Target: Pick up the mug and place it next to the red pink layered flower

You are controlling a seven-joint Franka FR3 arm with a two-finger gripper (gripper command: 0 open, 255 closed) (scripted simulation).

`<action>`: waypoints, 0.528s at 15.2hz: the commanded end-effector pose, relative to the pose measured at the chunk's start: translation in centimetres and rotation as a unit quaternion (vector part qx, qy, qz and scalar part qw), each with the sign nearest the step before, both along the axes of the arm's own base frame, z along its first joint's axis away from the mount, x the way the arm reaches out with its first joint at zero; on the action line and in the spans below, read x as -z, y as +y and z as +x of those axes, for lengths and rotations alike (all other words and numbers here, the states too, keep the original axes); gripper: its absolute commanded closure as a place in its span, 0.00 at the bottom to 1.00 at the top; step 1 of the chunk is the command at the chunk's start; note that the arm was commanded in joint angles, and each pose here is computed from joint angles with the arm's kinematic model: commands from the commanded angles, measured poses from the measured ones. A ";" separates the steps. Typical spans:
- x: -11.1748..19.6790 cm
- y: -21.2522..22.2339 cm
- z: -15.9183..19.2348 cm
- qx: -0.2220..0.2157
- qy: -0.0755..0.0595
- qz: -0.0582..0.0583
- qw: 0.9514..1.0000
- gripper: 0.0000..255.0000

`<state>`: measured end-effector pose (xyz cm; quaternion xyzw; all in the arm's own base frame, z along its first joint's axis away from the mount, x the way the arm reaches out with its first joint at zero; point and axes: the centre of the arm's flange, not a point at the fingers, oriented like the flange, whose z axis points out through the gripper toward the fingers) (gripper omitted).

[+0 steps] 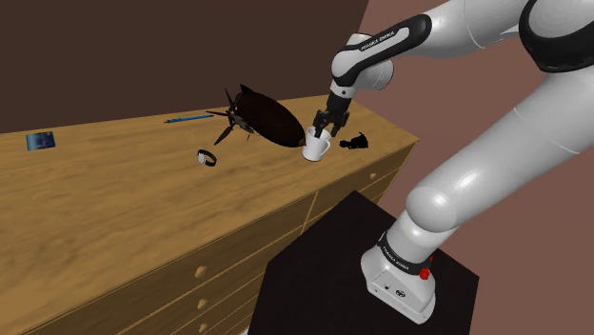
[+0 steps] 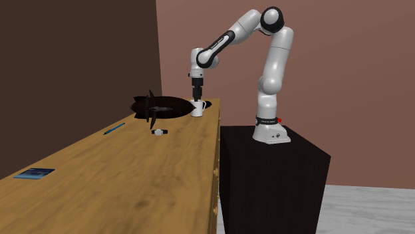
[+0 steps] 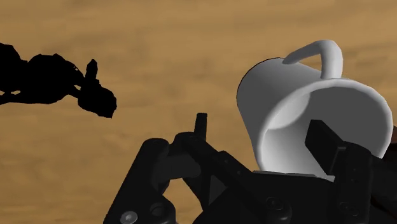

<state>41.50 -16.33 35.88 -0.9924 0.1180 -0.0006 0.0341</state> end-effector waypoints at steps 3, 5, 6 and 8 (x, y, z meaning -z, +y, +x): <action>0.0 0.0 0.0 0.000 0.000 0.000 1.000 0.00; -2.6 -0.2 0.0 0.000 0.000 0.000 1.000 0.00; -4.0 -0.3 0.0 0.000 0.000 0.000 1.000 0.00; -5.0 -0.3 0.0 0.000 0.000 0.000 1.000 0.00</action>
